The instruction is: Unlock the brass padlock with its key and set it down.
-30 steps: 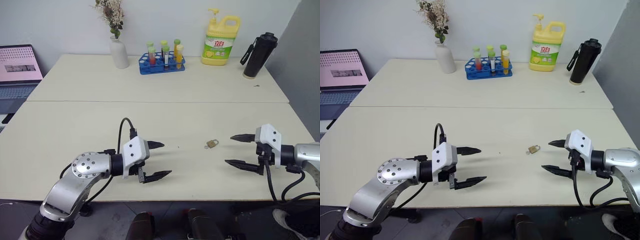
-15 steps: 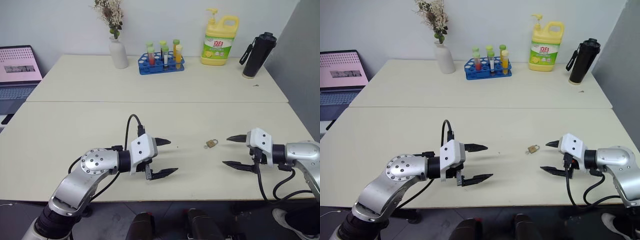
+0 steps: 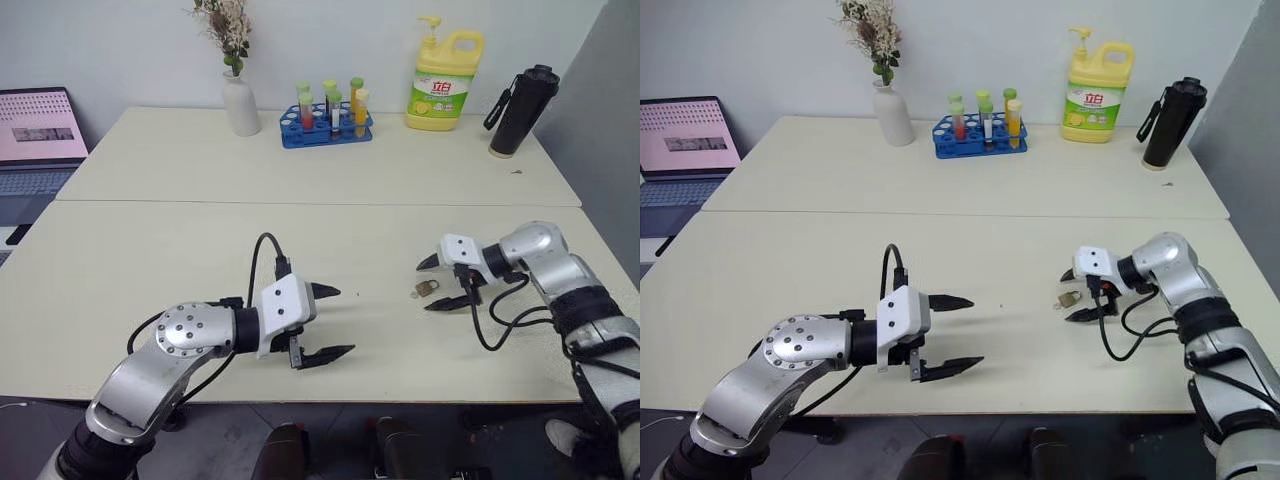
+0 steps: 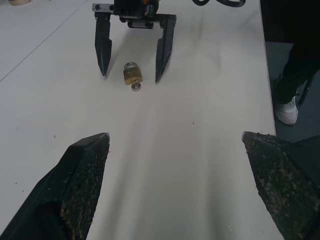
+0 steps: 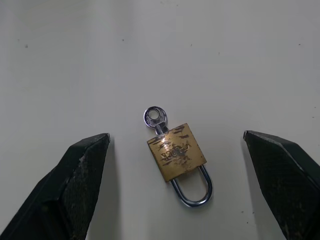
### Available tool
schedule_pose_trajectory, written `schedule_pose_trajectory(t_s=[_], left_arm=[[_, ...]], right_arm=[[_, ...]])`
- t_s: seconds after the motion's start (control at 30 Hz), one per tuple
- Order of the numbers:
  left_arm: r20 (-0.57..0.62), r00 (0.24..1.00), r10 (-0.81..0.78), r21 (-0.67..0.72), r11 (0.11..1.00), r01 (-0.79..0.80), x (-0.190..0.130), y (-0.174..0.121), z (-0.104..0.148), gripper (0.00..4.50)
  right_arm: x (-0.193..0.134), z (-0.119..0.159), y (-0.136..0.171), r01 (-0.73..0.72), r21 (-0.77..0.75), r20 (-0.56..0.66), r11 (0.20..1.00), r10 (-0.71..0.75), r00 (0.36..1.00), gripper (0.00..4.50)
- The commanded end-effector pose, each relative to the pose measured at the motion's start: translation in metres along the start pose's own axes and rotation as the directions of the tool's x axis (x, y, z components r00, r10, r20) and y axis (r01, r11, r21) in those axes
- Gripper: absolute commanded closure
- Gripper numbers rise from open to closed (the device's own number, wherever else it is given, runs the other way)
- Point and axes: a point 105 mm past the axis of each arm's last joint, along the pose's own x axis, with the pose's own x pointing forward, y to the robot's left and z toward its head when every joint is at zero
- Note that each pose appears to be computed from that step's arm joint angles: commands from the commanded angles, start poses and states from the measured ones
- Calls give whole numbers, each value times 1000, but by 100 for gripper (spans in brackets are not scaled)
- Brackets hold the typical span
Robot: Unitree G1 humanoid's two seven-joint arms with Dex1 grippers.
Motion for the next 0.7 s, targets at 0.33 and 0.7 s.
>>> schedule_pose_trajectory(t_s=[0.33,0.7], left_arm=[[11,1000,19,31,999,-19,-6,-2,11,0],[11,999,46,-5,999,-46,-9,7,5,0]], right_arm=[[-1,-18,5,-76,-6,-86,997,75,993,167],[-2,-6,4,-26,-72,-23,997,24,999,357]])
